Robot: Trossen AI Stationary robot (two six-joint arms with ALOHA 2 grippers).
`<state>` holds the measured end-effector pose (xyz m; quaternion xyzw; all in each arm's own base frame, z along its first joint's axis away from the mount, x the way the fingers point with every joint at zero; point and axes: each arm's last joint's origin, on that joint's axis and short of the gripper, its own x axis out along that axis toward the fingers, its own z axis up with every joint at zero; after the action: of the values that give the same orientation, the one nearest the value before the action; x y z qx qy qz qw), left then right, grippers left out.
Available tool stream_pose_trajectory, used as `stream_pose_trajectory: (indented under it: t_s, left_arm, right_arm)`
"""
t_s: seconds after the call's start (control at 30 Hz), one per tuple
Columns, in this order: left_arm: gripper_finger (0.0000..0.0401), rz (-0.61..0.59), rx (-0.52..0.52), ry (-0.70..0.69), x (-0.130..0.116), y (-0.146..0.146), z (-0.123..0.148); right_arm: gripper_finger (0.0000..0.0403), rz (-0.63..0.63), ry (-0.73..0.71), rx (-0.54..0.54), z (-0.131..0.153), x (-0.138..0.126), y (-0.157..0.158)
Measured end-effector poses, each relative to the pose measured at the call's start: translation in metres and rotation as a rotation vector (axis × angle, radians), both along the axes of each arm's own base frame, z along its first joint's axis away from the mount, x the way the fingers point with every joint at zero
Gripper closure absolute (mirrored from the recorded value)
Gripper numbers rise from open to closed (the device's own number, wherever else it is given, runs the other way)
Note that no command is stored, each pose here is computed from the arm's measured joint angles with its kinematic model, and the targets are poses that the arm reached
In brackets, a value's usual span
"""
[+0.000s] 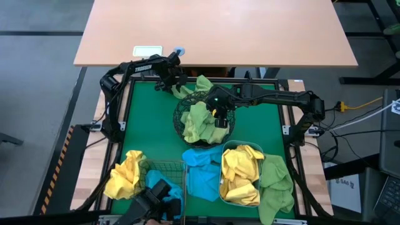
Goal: Sort microfiber towel by color & place in baskets
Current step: Put the green microfiber cloth into the round wire basket
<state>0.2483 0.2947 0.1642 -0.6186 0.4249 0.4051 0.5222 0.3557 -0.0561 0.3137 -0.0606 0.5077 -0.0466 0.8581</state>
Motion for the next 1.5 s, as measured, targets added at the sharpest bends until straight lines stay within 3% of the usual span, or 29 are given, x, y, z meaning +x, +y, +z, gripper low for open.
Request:
stream_pose_trajectory:
  t_s: [0.63, 0.73, 1.03, 1.37, 1.5]
  left_arm:
    - [0.0207, 0.007, 0.056, 0.023, 0.019, -0.010, -0.002]
    - [0.0214, 0.001, 0.028, 0.019, 0.020, -0.010, -0.009]
    - [0.0276, 0.007, 0.033, 0.009, 0.021, -0.008, -0.010]
    - [0.0390, -0.023, 0.098, -0.016, 0.023, -0.003, -0.010]
    - [0.0396, -0.027, 0.104, -0.043, 0.021, 0.001, -0.009]
  right_arm:
    - [0.0263, 0.000, -0.002, 0.000, 0.000, 0.000, 0.000]
    - [0.0263, 0.002, -0.001, -0.001, 0.000, 0.000, 0.000]
    - [0.0263, 0.027, 0.003, -0.015, 0.000, 0.000, 0.000]
    - [0.0263, 0.029, -0.002, -0.016, 0.000, 0.001, 0.000]
    - [0.0263, 0.027, -0.001, -0.020, 0.000, 0.001, 0.000]
